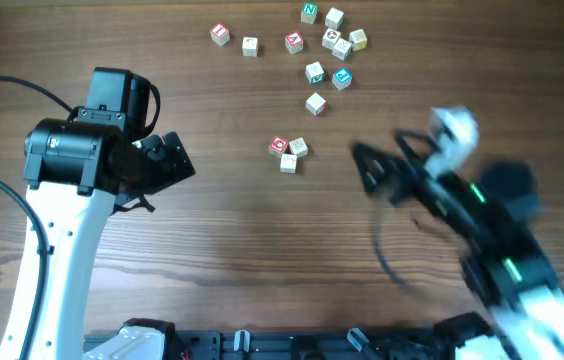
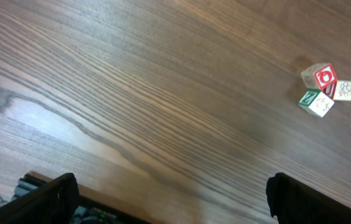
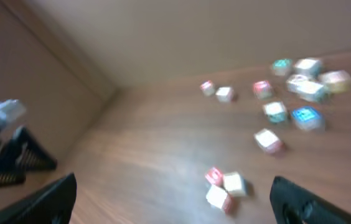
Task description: Form a circle
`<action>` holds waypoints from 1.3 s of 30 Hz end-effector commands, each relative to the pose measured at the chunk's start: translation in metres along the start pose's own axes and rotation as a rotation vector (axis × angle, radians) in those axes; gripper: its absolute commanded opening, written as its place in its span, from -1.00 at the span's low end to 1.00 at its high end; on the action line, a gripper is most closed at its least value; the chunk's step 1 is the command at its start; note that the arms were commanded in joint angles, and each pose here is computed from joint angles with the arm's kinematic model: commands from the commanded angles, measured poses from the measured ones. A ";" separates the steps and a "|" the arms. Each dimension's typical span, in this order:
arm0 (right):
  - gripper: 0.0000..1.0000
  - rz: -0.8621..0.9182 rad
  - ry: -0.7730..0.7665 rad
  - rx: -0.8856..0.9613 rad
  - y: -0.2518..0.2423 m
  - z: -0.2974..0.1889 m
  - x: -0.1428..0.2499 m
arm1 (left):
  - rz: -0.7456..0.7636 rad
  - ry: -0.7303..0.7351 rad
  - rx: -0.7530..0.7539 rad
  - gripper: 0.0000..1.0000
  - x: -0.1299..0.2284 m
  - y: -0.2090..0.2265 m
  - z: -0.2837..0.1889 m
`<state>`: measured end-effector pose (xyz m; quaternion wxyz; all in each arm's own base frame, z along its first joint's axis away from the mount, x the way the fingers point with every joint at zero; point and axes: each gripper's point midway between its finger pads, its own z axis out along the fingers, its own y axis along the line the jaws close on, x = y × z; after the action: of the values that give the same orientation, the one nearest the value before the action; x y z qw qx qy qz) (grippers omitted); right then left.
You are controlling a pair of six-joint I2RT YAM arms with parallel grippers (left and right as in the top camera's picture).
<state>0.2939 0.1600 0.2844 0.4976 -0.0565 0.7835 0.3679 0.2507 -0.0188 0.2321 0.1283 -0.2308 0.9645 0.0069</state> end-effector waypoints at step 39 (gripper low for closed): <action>-0.91 0.318 0.266 0.495 -0.093 0.132 0.182 | -0.018 -0.018 -0.008 1.00 -0.002 0.002 -0.002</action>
<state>0.3406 0.2340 0.0714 0.3273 0.1208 0.9033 0.2496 0.2508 -0.0187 0.2322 0.1287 -0.2309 0.9644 0.0070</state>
